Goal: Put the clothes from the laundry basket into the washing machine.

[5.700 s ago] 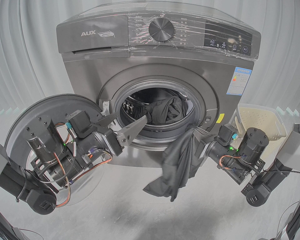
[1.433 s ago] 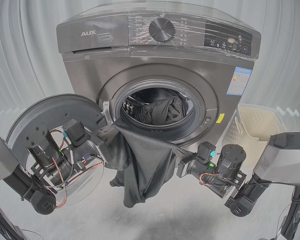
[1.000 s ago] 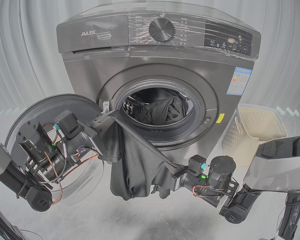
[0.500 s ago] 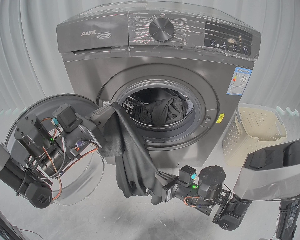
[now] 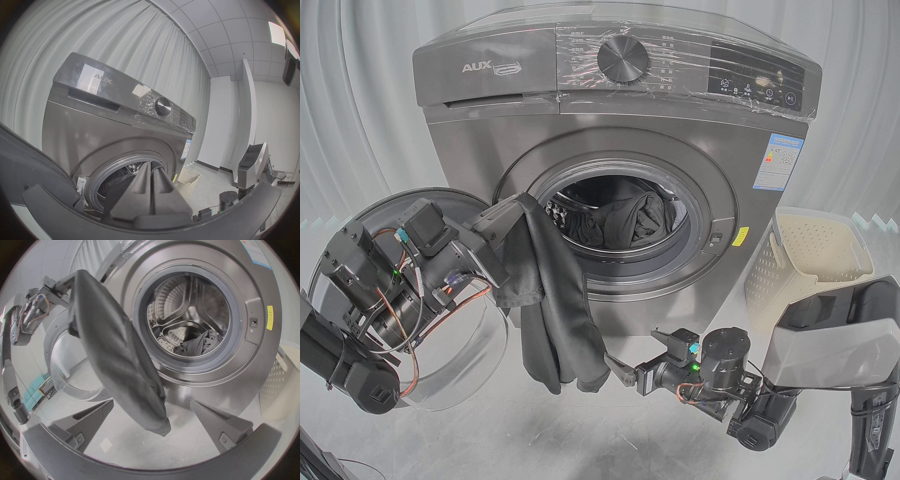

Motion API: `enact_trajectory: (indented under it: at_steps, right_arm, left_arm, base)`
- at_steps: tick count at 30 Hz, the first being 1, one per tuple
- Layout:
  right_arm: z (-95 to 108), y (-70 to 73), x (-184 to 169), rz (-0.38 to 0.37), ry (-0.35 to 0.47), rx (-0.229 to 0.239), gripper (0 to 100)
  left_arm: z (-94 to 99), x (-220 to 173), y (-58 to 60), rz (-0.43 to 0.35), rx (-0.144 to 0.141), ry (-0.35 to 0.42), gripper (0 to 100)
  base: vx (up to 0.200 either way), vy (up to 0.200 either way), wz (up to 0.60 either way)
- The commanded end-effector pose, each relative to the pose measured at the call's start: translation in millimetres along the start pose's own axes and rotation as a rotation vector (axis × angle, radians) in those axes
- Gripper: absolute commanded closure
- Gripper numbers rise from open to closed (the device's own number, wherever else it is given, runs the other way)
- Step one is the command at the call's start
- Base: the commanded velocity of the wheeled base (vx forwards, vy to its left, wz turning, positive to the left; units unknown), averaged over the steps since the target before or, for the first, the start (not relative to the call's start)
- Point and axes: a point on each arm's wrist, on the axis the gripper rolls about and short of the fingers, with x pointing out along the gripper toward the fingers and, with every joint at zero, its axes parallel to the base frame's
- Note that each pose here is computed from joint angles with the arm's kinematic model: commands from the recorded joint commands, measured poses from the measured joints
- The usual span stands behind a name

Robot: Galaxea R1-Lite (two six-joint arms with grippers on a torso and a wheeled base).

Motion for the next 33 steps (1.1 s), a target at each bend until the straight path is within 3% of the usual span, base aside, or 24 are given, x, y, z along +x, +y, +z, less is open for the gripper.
enact_trajectory:
  at_steps: [1,5,16,27,33]
  right_arm:
    - [-13,-29.7,24,-0.045,0.003,-0.005,0]
    - [-12,-40.2,35,-0.002,-0.003,-0.009,0]
    - [-22,-40.6,72,0.064,0.04,-0.015,0]
    - [-35,-29.0,87,0.168,0.102,-0.014,0]
    - [-34,-23.0,105,0.2,0.088,-0.006,0]
  left_arm:
    - [10.9,-3,-3.1,-0.013,0.004,-0.032,100]
    - [10.6,-3,-3.0,-0.012,0.004,-0.032,100]
    - [12.0,-1,-3.1,-0.014,0.004,-0.039,100]
    - [9.8,0,-3.5,-0.016,-0.001,-0.033,100]
    - [9.8,0,-3.5,-0.016,-0.002,-0.033,100]
  base:
    - [0.0,0.0,0.0]
    - [0.0,0.0,0.0]
    - [0.0,0.0,0.0]
    - [0.0,0.0,0.0]
    - [0.0,0.0,0.0]
